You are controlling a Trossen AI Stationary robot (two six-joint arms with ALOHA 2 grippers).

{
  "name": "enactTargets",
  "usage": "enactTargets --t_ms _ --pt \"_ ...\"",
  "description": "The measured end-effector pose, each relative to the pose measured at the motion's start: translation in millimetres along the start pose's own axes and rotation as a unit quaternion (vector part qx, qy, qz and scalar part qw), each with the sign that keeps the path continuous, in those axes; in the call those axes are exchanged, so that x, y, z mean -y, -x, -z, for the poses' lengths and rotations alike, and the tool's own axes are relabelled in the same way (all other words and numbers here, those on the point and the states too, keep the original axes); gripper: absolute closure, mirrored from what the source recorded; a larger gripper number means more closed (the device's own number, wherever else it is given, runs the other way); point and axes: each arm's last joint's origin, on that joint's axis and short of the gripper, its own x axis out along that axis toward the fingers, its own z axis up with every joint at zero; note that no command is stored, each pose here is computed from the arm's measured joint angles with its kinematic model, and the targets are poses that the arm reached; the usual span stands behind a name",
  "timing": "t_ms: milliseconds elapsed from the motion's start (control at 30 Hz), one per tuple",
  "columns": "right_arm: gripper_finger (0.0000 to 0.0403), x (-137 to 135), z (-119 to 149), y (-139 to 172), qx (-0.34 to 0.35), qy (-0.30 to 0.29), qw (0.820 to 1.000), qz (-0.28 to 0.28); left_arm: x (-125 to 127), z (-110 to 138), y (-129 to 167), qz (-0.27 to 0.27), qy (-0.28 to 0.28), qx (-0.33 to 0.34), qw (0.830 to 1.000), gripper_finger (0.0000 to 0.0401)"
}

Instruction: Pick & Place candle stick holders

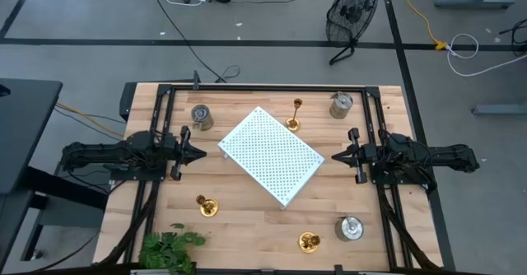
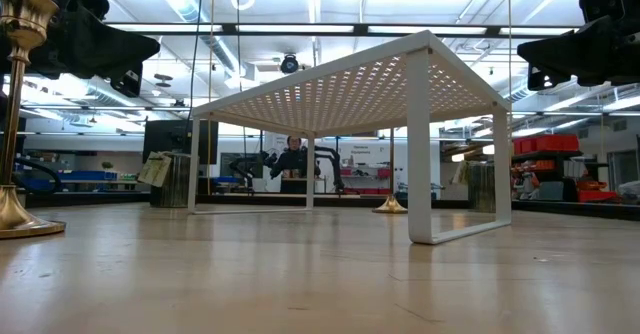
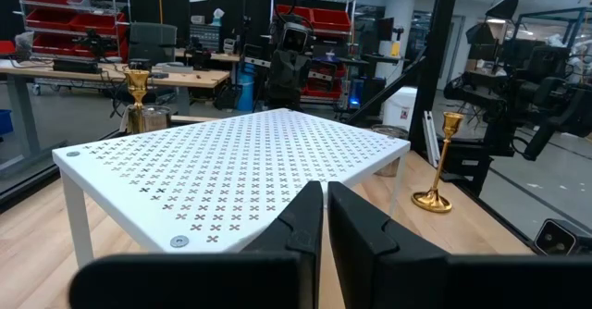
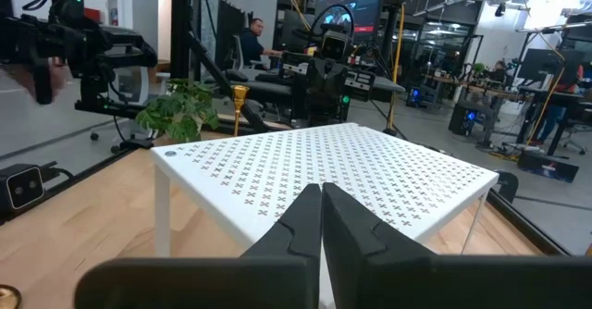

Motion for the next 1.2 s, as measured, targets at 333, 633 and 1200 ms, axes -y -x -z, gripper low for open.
enactTargets --t_ms 333,633,1200 --pt "0.0385 0.0 0.1 0.0 0.000 0.000 1.000 0.000 0.0 0.1 0.0 0.000 0.000 0.000 1.000 0.0376" --pt "0.0385 0.0 0.0 0.0 0.000 0.000 1.000 0.000 0.0 0.0 0.0 0.000 0.000 0.000 1.000 0.0376" --pt "0.0385 0.0 0.0 0.0 0.000 0.018 1.000 0.000 0.0 0.0 0.0 0.000 0.000 0.000 1.000 0.0376"
